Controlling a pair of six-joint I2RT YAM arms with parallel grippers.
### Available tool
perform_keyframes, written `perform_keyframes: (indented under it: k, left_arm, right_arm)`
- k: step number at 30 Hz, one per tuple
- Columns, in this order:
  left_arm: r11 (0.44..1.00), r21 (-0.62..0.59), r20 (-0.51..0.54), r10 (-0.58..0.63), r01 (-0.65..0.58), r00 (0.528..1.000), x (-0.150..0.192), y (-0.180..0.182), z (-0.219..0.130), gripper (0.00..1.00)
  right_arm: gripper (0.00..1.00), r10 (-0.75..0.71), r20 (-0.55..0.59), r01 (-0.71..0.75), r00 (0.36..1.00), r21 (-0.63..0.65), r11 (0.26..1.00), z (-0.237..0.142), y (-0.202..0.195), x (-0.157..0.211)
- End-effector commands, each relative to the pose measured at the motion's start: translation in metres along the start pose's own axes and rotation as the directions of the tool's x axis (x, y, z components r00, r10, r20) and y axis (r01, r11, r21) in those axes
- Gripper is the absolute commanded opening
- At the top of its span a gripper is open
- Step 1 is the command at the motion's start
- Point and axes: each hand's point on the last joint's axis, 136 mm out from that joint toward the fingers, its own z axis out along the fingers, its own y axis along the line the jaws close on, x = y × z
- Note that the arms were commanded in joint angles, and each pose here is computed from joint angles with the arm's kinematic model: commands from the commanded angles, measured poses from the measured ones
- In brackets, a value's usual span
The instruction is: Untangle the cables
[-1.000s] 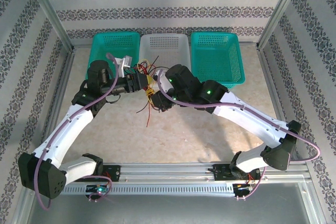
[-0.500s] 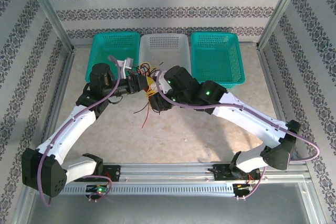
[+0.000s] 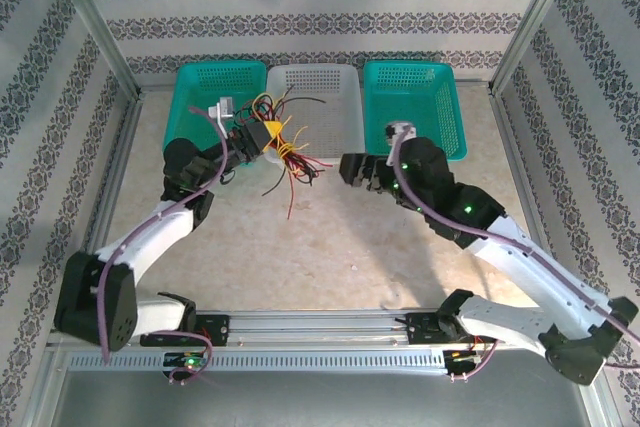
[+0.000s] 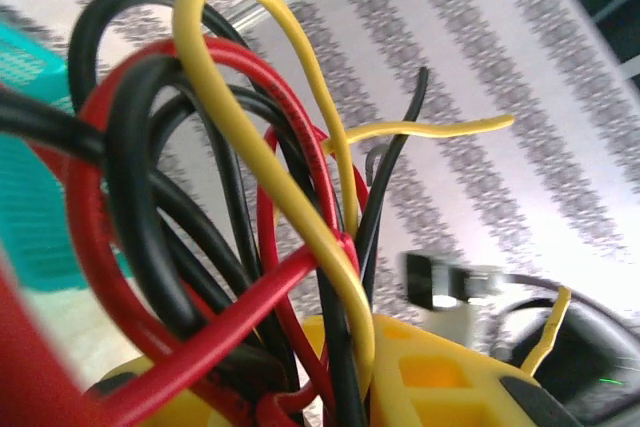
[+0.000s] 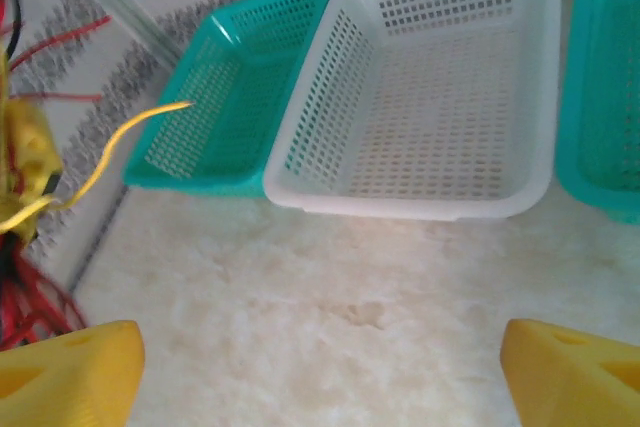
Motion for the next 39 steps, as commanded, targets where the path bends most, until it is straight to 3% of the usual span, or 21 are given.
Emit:
perform_keyframes:
  k: [1, 6, 14, 23, 31, 39]
  left_arm:
    - [0.967, 0.253, -0.029, 0.040, -0.031, 0.999, -0.002, -0.058, -0.001, 0.00]
    - [0.962, 0.263, -0.029, 0.081, -0.070, 0.996, 0.001, -0.065, -0.004, 0.00]
    - [0.941, 0.316, -0.064, 0.151, -0.124, 0.986, 0.018, -0.087, -0.004, 0.00]
    - [0.931, 0.343, -0.083, 0.164, -0.127, 0.983, 0.022, -0.098, -0.001, 0.00]
    - [0.930, 0.345, -0.095, 0.170, -0.128, 0.981, 0.024, -0.097, -0.001, 0.00]
    - [0.925, 0.355, -0.112, 0.187, -0.137, 0.976, 0.029, -0.101, -0.001, 0.00]
  right_arm:
    - [0.87, 0.194, -0.075, -0.208, 0.978, -0.356, 0.911, -0.001, 0.045, -0.005]
    - [0.76, 0.204, -0.067, -0.211, 0.977, -0.487, 0.847, -0.012, 0.074, -0.021]
    - [0.58, 0.260, -0.087, -0.261, 0.962, -0.580, 0.772, 0.002, 0.102, -0.037]
    - [0.51, 0.334, -0.097, -0.320, 0.938, -0.617, 0.719, 0.030, 0.118, -0.058]
    - [0.40, 0.326, -0.096, -0.314, 0.940, -0.612, 0.726, 0.031, 0.118, -0.056]
    - [0.37, 0.335, -0.115, -0.337, 0.935, -0.582, 0.740, 0.040, 0.111, -0.051]
